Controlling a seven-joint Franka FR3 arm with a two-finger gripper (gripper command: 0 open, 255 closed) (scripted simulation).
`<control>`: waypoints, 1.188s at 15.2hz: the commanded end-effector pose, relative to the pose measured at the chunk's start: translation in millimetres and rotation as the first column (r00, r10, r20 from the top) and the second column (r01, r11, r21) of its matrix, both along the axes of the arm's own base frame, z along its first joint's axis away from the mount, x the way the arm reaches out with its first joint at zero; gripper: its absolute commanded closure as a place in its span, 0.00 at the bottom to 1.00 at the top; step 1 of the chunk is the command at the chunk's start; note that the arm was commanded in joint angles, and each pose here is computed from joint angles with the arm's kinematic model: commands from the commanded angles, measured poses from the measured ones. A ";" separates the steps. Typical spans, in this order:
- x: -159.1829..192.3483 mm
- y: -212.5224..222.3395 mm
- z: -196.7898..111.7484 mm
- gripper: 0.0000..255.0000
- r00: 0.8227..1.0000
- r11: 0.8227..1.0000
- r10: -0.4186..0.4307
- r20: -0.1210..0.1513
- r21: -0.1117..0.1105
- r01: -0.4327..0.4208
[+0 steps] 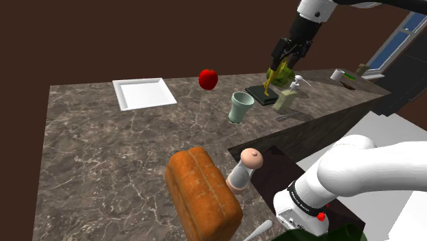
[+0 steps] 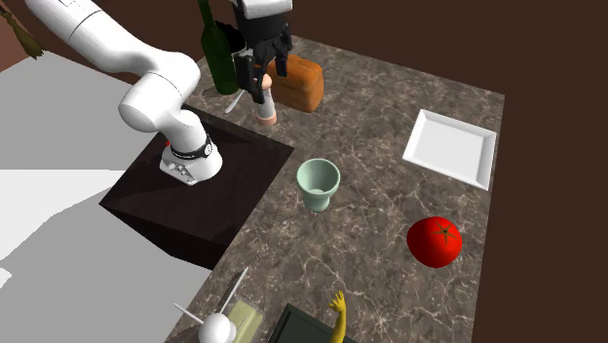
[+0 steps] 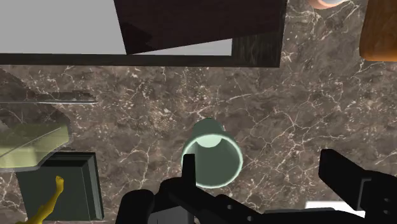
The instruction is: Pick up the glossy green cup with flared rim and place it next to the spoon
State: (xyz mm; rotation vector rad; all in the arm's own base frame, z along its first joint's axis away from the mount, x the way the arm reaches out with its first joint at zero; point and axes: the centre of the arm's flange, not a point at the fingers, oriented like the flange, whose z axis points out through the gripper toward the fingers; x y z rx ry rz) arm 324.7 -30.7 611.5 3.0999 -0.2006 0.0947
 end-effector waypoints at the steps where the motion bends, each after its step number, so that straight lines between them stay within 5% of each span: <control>1: 0.0 0.0 0.0 0.00 1.000 1.000 0.000 0.000 0.000 0.000; 18: 126.6 26.8 -187.8 0.00 0.999 0.997 -0.040 -0.023 -0.066 0.038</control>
